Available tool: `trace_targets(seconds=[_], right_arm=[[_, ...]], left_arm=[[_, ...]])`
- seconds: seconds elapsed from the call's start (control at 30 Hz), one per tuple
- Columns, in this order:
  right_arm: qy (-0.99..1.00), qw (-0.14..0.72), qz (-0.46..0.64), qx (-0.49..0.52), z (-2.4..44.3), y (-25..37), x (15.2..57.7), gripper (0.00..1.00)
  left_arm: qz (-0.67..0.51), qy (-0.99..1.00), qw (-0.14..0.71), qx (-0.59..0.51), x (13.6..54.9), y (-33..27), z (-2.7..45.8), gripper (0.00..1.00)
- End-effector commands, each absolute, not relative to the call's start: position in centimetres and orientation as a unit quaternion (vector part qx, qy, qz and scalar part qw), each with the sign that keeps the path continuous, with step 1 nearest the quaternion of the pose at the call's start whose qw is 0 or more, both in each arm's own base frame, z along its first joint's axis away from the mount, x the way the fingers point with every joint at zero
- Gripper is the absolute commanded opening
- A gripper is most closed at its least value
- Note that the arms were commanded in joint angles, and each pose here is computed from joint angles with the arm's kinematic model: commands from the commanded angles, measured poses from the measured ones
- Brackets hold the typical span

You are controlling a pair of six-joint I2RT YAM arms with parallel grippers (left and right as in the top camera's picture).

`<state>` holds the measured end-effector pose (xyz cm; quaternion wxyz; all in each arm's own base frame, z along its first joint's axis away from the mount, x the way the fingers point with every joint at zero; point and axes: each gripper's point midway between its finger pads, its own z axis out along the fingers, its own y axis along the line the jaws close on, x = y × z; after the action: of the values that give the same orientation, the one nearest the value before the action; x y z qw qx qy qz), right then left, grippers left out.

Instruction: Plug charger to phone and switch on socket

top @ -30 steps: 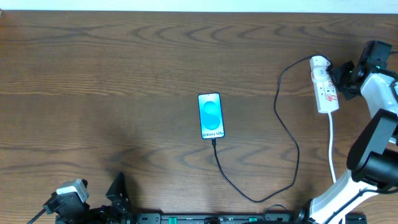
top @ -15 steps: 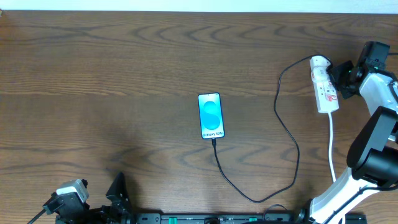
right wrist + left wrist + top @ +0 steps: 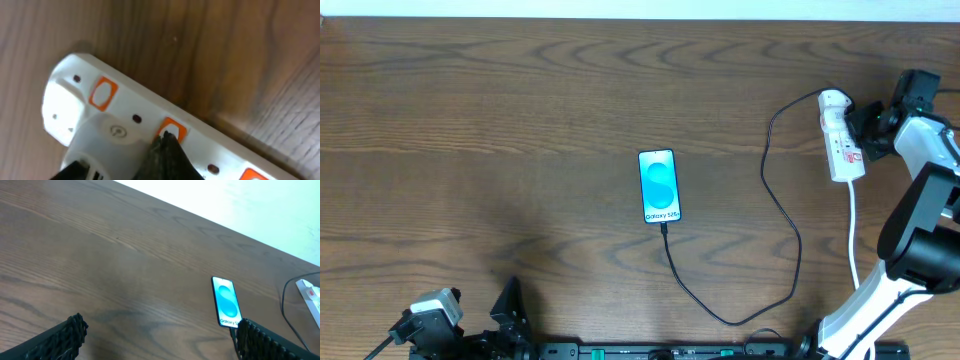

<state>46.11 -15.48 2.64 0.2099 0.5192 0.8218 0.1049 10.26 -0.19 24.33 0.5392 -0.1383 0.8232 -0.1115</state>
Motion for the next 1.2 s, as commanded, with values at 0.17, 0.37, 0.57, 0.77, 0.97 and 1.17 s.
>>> trace_targets(seconds=[0.17, 0.37, 0.57, 0.77, 0.97, 1.17], right_arm=[[0.838, 0.180, 0.115, 0.501, -0.2, -13.3, 46.4, 0.01], [0.835, 0.184, 0.149, 0.497, 1.6, -13.0, 47.5, 0.01], [0.826, 0.184, 0.154, 0.511, 4.7, -14.3, 48.3, 0.01], [0.812, 0.165, 0.174, 0.532, 6.0, -14.7, 48.0, 0.01], [0.807, 0.158, 0.192, 0.535, 6.1, -14.5, 47.9, 0.01], [0.808, 0.156, 0.195, 0.534, 6.1, -14.4, 47.9, 0.01]], left_arm=[[-0.107, 0.820, 0.543, -0.143, 10.2, 0.0, 24.3, 0.98], [-0.107, 0.820, 0.543, -0.143, 10.2, 0.0, 24.3, 0.98], [-0.107, 0.820, 0.544, -0.143, 10.2, 0.0, 24.3, 0.98], [-0.107, 0.820, 0.543, -0.143, 10.2, 0.0, 24.3, 0.98], [-0.107, 0.820, 0.543, -0.143, 10.2, 0.0, 24.3, 0.98], [-0.107, 0.820, 0.544, -0.143, 10.2, 0.0, 24.3, 0.98]])
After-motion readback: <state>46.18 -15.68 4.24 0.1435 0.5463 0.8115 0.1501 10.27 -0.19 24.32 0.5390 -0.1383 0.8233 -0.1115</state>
